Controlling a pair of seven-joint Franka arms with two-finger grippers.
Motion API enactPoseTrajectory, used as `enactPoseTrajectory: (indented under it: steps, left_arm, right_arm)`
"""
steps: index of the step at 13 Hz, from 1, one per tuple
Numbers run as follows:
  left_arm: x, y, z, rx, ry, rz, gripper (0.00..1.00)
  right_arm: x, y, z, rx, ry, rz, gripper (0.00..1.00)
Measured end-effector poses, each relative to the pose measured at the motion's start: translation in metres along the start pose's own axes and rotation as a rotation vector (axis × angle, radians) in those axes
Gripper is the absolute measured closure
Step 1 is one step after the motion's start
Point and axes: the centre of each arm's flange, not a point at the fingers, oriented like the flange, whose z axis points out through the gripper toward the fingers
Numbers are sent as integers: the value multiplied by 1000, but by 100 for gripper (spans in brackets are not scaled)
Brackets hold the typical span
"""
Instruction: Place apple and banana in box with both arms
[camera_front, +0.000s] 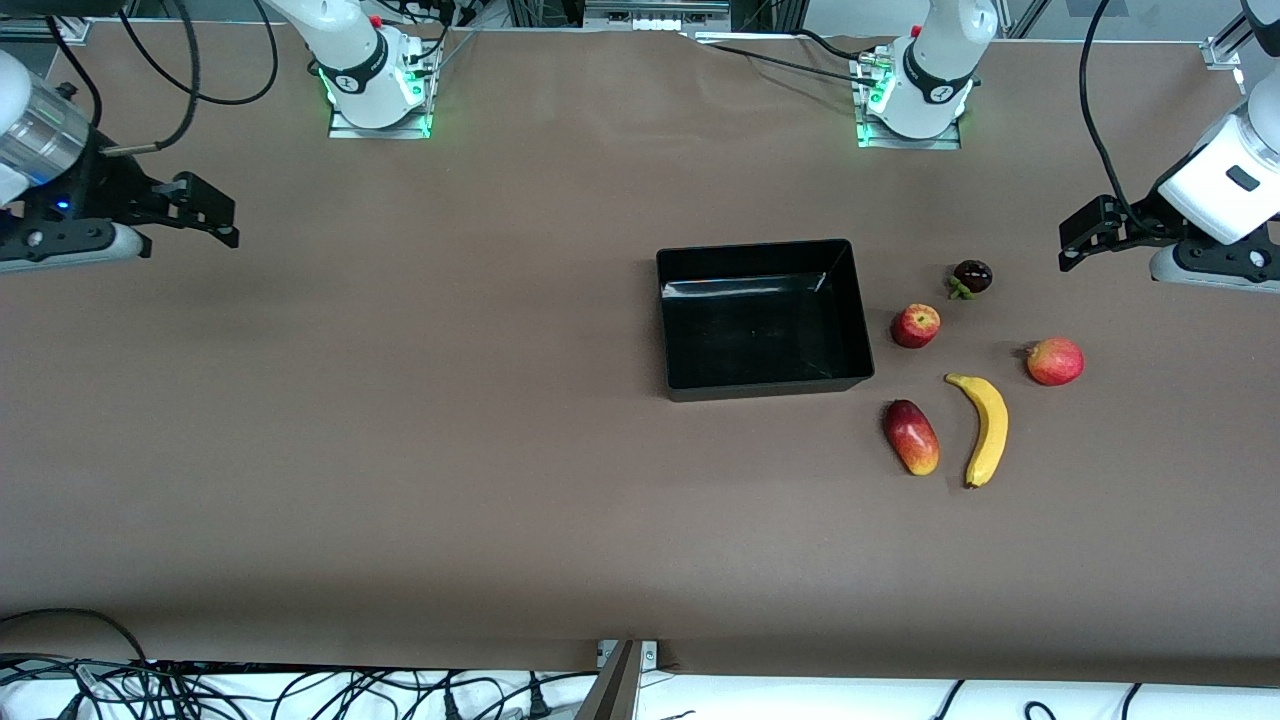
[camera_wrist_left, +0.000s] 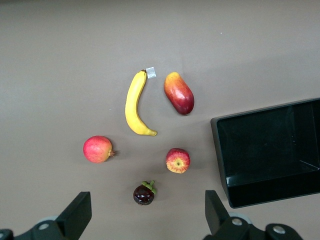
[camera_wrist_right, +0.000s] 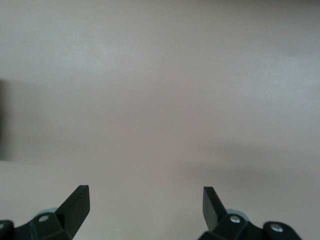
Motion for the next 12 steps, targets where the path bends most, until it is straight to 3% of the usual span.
enactPoseTrajectory:
  steps: [12]
  left_arm:
    - [2, -2, 4, 0, -7, -3, 0]
  right_arm:
    - [1, -4, -2, -1, 9, -7, 0]
